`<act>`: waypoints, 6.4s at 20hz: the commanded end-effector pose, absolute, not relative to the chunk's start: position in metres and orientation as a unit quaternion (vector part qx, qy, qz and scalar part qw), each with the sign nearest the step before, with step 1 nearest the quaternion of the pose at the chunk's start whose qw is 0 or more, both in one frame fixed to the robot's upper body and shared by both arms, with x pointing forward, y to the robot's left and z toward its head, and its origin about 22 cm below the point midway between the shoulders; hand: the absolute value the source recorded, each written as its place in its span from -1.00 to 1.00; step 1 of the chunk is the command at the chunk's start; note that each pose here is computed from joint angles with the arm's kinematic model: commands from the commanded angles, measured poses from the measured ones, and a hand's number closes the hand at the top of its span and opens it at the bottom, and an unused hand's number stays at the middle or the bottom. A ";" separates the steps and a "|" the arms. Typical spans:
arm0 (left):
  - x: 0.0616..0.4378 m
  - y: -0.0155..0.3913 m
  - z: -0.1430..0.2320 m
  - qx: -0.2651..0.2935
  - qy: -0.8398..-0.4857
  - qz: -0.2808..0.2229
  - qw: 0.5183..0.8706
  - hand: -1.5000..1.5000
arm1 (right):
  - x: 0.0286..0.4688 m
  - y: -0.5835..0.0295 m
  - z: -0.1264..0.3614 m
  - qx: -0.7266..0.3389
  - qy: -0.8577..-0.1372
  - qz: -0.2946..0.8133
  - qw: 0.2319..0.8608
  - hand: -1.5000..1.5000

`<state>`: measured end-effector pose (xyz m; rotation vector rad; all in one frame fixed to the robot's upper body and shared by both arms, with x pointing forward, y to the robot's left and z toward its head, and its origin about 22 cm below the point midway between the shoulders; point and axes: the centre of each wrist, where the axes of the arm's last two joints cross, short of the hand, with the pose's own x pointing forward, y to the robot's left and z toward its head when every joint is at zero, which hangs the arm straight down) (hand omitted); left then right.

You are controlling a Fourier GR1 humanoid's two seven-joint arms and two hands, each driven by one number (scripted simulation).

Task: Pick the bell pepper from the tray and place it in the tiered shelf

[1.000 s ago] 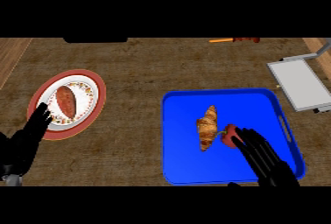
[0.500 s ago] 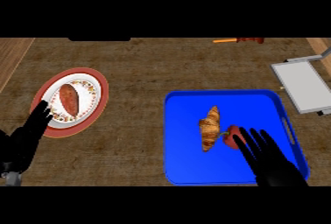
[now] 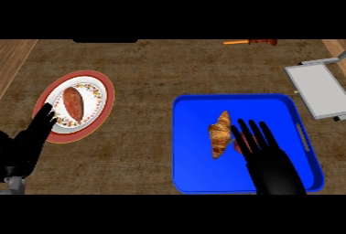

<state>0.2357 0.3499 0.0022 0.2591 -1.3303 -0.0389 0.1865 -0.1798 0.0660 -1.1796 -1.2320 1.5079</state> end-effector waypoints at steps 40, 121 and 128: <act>0.243 0.349 0.008 0.117 -0.617 -0.025 0.778 0.00 | 0.265 -0.206 0.006 -0.487 -0.535 0.592 0.357 1.00; 0.248 0.329 0.009 0.116 -0.618 -0.019 0.778 0.00 | 0.404 -0.428 0.293 -0.758 -0.175 -0.142 0.612 -1.00; 0.245 0.338 0.012 0.116 -0.621 -0.024 0.775 0.00 | 0.400 -0.430 0.279 -0.751 -0.250 -0.181 0.584 -1.00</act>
